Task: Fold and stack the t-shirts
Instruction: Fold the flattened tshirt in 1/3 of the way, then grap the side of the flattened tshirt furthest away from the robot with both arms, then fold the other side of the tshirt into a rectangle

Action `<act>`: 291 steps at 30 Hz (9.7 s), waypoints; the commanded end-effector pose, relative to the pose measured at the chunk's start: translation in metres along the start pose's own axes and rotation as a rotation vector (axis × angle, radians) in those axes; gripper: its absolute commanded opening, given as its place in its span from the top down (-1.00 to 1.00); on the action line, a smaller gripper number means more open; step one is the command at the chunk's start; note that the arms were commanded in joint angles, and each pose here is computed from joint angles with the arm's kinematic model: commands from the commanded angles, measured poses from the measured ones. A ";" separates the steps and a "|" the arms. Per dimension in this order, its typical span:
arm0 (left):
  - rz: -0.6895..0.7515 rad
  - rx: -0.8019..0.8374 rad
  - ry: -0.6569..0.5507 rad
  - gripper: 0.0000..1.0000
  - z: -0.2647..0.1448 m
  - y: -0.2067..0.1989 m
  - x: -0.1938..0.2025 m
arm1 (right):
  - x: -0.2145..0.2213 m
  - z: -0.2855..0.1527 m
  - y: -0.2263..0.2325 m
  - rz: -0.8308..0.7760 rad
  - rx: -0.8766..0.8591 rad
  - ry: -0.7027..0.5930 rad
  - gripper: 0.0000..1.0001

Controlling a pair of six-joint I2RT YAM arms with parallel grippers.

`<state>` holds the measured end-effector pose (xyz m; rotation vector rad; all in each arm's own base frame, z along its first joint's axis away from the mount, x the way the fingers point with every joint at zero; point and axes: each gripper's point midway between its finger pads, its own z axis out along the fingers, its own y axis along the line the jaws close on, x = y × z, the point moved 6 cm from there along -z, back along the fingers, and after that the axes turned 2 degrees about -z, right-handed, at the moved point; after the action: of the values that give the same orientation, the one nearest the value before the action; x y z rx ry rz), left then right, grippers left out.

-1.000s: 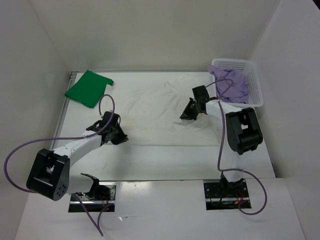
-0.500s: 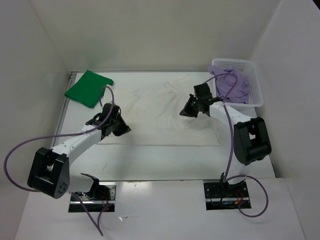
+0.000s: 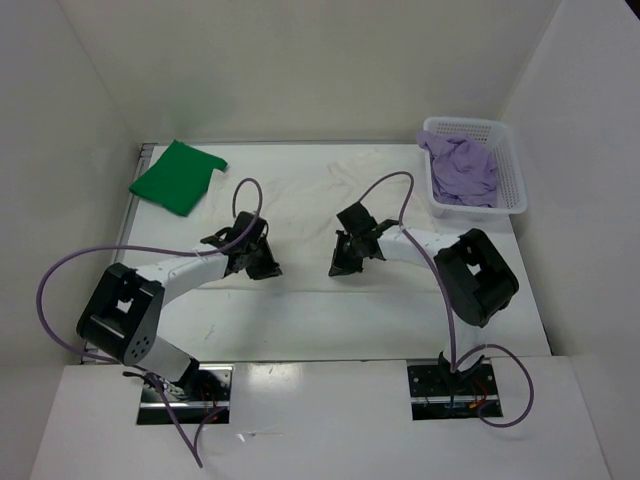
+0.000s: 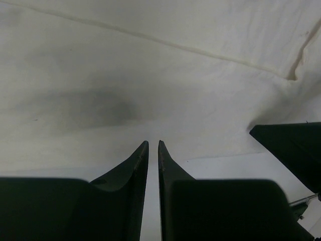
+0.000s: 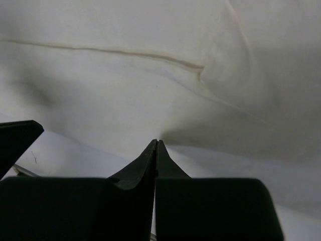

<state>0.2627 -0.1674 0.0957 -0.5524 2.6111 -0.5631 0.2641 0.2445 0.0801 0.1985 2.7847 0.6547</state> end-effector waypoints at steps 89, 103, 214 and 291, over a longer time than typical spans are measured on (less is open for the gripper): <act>-0.171 -0.280 -0.449 0.73 -0.019 0.078 -0.223 | -0.065 -0.094 -0.016 -0.036 -0.077 -0.269 1.00; -0.218 -0.404 -0.453 -0.09 0.028 0.125 -0.278 | -0.099 -0.077 -0.008 -0.101 -0.103 -0.278 0.79; -0.217 -0.144 -0.527 1.00 -0.076 0.115 -0.207 | -0.138 -0.178 -0.091 0.038 0.294 -0.522 1.00; -0.239 -0.120 -0.056 0.40 -0.009 0.118 -0.082 | -0.087 -0.022 -0.050 -0.113 0.235 -0.169 0.12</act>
<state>0.2968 -0.0364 0.0720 -0.9104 2.5621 -0.4598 0.3231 0.1596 0.0888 0.1837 2.7465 0.2529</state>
